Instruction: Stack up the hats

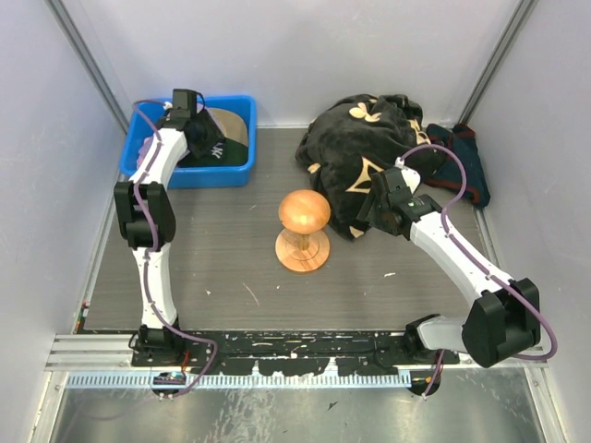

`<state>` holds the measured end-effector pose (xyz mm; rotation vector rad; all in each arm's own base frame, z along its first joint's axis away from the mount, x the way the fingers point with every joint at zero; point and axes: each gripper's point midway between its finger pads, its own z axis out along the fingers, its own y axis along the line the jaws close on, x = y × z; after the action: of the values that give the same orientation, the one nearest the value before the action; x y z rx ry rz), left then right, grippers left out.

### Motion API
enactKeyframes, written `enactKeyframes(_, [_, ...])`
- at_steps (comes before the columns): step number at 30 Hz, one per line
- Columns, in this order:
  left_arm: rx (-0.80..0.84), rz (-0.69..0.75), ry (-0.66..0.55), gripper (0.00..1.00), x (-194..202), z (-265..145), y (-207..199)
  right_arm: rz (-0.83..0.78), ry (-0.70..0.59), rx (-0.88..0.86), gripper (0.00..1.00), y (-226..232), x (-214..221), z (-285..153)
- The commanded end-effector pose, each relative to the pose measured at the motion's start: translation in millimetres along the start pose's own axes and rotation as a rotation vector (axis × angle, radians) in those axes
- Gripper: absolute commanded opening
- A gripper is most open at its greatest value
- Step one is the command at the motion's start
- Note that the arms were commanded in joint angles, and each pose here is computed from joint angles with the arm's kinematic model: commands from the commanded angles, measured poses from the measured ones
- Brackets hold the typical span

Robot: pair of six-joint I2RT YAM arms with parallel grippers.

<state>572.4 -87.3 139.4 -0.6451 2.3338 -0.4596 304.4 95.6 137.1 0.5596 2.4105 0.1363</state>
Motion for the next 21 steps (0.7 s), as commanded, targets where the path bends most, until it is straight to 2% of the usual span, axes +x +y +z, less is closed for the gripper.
enactKeyframes(1, [-0.156, -0.009, -0.018, 0.63, -2, 4, 14, 0.006, -0.082, -0.05, 0.63, 15, -31, -9])
enactKeyframes(13, [-0.431, 0.089, 0.019, 0.66, 12, 22, 58, 0.009, -0.086, -0.035, 0.64, 2, -37, -12])
enactKeyframes(21, [-0.423, 0.151, -0.03, 0.72, 5, 50, 62, -0.002, -0.079, -0.04, 0.64, 0, -36, -18])
